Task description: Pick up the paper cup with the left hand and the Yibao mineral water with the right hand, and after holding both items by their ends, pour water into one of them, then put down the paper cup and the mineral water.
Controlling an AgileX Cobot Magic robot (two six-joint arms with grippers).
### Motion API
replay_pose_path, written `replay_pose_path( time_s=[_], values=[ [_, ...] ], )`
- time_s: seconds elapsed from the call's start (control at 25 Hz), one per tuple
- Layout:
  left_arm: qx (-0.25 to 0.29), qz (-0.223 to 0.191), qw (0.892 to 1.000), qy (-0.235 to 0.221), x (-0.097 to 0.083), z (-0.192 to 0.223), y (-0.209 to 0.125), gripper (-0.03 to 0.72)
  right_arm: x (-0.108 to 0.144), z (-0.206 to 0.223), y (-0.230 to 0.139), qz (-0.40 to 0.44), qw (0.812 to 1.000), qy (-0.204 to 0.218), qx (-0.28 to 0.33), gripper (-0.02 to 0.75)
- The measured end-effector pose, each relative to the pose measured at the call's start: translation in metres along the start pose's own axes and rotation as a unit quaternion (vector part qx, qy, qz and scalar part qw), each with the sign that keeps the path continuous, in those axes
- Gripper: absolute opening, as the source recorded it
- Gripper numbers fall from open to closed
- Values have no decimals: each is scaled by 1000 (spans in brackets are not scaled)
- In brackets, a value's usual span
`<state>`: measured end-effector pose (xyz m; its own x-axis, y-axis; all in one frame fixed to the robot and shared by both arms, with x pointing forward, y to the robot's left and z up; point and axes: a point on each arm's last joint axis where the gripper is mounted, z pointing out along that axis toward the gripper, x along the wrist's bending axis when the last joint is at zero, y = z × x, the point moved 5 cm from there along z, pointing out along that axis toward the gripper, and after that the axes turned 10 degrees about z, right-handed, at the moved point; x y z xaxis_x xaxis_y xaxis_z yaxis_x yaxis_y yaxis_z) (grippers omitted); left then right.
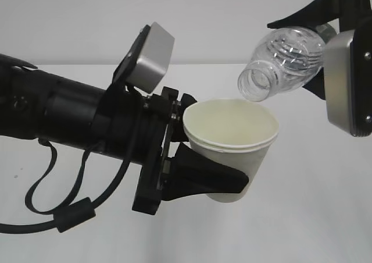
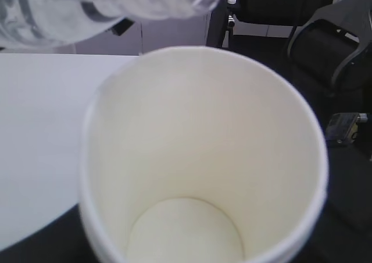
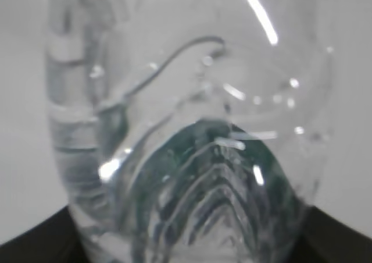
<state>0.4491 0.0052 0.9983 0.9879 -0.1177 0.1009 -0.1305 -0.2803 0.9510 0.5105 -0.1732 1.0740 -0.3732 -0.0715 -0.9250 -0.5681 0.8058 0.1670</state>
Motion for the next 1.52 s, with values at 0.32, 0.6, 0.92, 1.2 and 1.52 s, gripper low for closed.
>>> replay_pose_path(
  time_s=[0.32,0.6,0.92,1.2,1.52],
  values=[
    [-1,3,1000,-8,-4,3,1,454,-5,-1,0,-15,1000,-7,0,474],
    [-1,2,1000,-8,-4,3,2,454,-8,-1,3,-36,999,-9,-7,474],
    [-1,1,1000,-8,-4,3,2,454,-16,-2,4,-59,998,-18,-8,474],
    [-1,1,1000,-8,-4,3,2,454,-19,-3,5,-63,998,-22,-10,474],
    [-5,1,1000,-13,-5,3,3,454,-19,-3,5,-64,998,-22,-10,475]
  ],
)
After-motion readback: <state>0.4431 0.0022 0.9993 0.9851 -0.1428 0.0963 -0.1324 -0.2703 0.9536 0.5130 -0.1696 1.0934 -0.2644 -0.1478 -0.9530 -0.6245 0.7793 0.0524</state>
